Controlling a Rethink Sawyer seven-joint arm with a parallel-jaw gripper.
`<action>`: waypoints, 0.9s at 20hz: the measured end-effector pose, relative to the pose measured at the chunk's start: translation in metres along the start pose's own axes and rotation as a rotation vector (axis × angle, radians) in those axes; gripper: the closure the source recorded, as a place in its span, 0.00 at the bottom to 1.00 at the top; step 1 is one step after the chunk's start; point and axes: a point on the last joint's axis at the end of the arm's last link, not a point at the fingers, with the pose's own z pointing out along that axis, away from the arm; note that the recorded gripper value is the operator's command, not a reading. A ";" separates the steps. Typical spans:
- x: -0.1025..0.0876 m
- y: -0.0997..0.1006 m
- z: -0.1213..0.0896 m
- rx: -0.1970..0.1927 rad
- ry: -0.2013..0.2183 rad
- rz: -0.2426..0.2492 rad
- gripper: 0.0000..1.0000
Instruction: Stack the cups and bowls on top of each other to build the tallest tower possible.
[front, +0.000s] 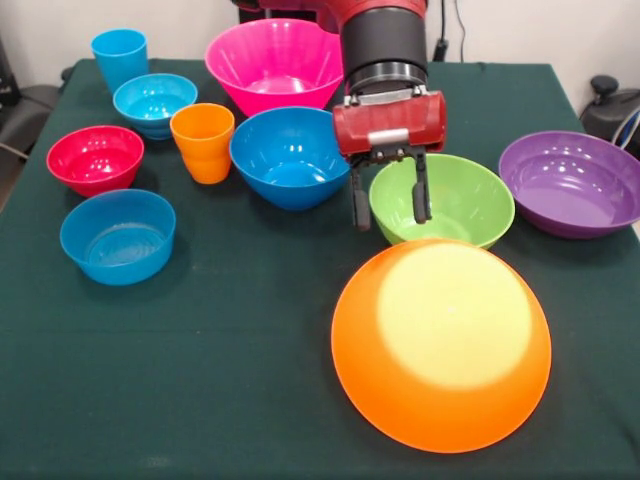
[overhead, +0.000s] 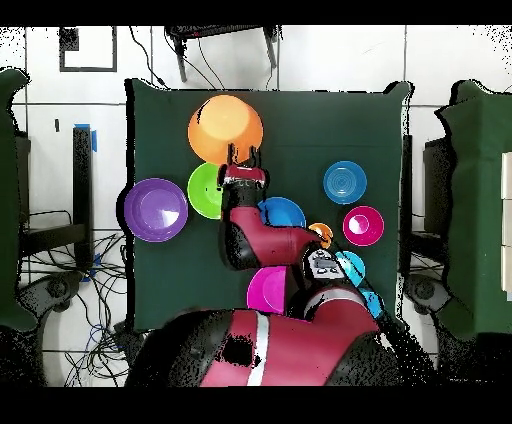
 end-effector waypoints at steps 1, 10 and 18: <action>0.004 0.003 0.000 0.004 -0.002 0.002 0.00; 0.026 0.011 -0.005 0.030 0.023 0.005 0.00; 0.029 0.007 -0.009 0.040 0.032 0.007 0.00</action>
